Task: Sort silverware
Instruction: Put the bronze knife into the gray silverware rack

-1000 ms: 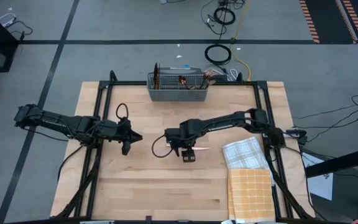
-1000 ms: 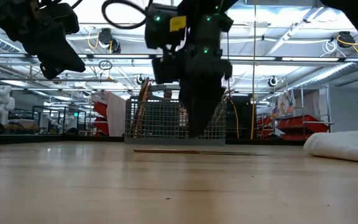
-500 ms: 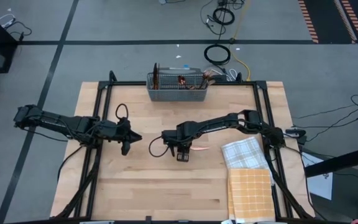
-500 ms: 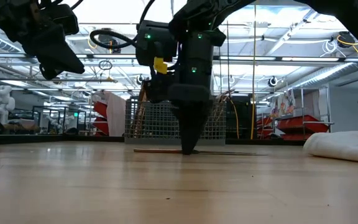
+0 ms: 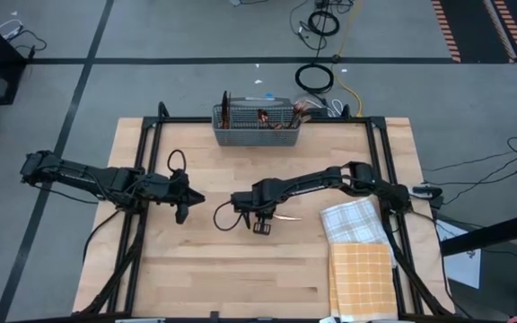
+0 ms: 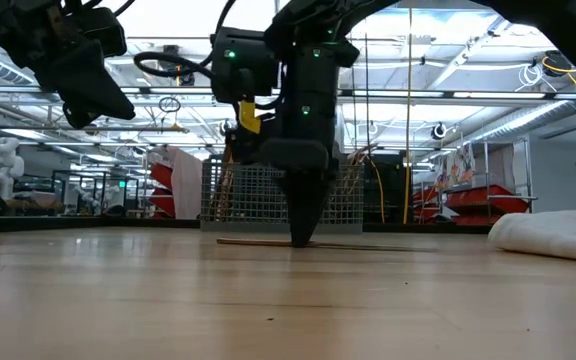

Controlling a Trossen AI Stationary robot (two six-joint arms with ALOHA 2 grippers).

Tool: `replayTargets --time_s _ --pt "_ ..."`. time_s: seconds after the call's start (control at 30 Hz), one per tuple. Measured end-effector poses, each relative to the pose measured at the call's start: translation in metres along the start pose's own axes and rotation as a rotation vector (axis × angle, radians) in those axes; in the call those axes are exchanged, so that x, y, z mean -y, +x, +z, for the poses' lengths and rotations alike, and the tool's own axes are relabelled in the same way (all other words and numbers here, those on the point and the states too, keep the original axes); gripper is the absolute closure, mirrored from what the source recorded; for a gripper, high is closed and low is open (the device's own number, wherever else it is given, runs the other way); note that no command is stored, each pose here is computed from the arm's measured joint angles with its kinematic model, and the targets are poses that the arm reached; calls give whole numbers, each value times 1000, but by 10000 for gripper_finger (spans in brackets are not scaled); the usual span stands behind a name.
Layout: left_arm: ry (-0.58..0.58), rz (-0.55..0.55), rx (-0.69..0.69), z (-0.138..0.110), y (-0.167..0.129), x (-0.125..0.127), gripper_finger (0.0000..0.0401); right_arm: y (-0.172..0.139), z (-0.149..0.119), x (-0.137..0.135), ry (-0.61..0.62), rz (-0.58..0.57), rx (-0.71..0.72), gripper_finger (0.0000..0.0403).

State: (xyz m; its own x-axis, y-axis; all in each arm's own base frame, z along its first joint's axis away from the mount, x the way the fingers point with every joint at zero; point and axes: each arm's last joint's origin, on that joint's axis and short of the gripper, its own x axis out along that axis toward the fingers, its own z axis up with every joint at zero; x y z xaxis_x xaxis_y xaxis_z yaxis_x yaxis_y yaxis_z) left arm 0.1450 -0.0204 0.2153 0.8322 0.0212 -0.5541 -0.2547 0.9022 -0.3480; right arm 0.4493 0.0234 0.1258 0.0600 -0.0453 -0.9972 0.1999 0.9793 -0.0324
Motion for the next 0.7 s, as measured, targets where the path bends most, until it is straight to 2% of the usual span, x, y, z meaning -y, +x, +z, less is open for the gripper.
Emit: replayTargets --time_s 0.27,0.37,0.7 --pt "2 -4 -5 0 0 0 349 -27 15 -8 19 16 77 403" --pt "5 -8 -8 0 0 0 349 -34 14 -9 19 11 65 403" --pt "5 -8 -10 -1 0 0 349 -68 22 0 -48 -114 97 403"
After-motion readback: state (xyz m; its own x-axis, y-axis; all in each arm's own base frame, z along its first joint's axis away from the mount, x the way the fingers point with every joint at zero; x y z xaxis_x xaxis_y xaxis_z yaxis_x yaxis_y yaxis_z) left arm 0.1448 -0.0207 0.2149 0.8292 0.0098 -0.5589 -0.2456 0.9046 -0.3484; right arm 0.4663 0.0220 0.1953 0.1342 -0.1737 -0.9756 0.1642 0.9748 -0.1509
